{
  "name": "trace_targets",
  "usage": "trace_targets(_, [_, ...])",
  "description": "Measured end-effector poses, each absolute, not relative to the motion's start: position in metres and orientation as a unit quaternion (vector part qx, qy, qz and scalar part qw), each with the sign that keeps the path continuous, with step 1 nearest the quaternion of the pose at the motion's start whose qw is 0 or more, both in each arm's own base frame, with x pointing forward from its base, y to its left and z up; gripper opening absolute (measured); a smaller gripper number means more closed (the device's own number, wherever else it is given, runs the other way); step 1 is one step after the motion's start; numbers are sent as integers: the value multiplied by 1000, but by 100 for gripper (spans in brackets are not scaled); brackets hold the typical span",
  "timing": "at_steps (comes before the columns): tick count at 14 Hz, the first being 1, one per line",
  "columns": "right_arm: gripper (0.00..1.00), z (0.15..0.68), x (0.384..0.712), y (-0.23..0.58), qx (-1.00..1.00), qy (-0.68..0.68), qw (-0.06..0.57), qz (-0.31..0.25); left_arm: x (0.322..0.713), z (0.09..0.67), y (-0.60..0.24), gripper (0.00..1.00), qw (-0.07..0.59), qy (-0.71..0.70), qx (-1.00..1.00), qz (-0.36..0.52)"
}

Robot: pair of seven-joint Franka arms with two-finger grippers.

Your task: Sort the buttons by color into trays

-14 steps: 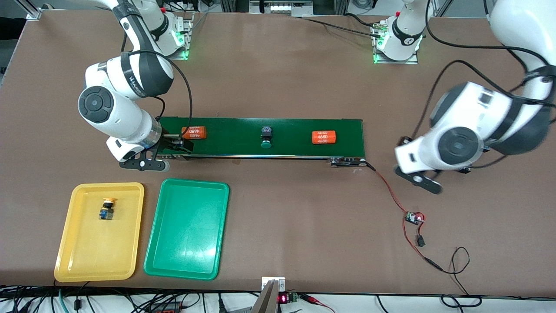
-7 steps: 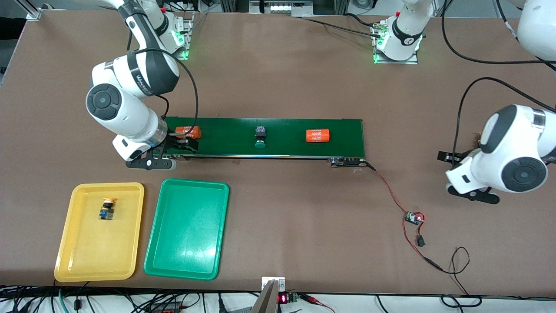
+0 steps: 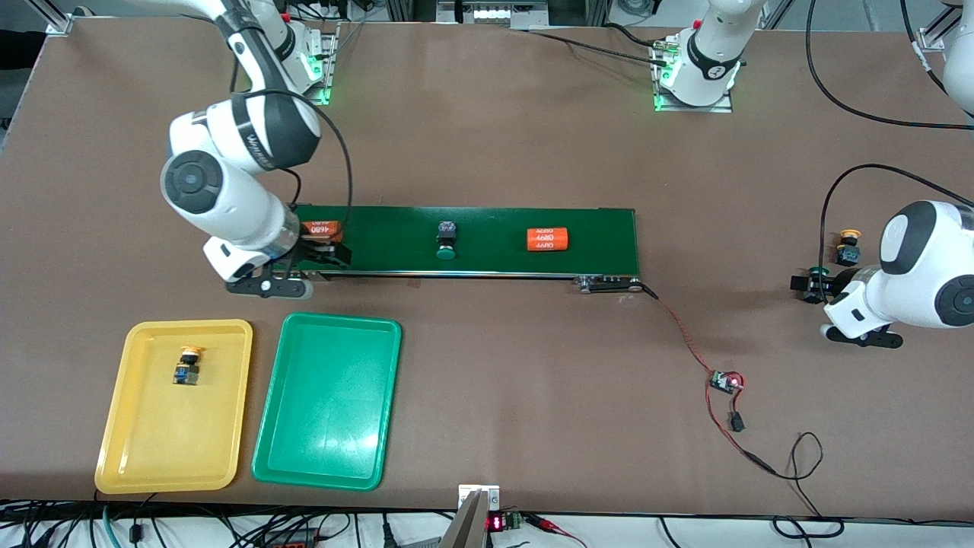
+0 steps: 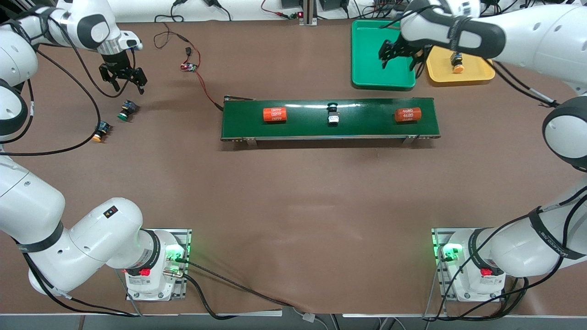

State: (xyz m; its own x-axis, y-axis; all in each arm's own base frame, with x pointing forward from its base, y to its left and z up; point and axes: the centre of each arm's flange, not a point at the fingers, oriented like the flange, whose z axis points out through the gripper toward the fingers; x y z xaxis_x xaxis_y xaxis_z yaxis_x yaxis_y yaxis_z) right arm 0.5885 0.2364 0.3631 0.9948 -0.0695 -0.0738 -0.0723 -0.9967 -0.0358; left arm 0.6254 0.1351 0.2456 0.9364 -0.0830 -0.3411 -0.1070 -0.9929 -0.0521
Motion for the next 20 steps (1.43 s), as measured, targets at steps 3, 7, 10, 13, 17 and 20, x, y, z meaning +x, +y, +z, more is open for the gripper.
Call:
trace_targets(3, [100, 324, 580, 274, -998, 39, 18, 39, 623, 222, 148, 100, 58, 60, -984, 160])
trace_targets(7, [100, 290, 562, 320, -997, 58, 15, 42, 619, 186, 156, 100, 55, 66, -983, 161])
trace_targets(10, [100, 279, 550, 342, -997, 64, 13, 44, 616, 174, 158, 100, 50, 65, -983, 167])
trace_targets(13, [100, 275, 543, 353, -997, 62, 10, 47, 614, 171, 164, 96, 52, 61, -982, 170])
trace_targets(17, [100, 273, 533, 366, -997, 52, 8, 49, 614, 171, 165, 53, 51, 64, -982, 171])
trace_targets(20, [100, 262, 517, 377, -997, 44, 0, 60, 614, 171, 166, 33, 51, 67, -982, 171])
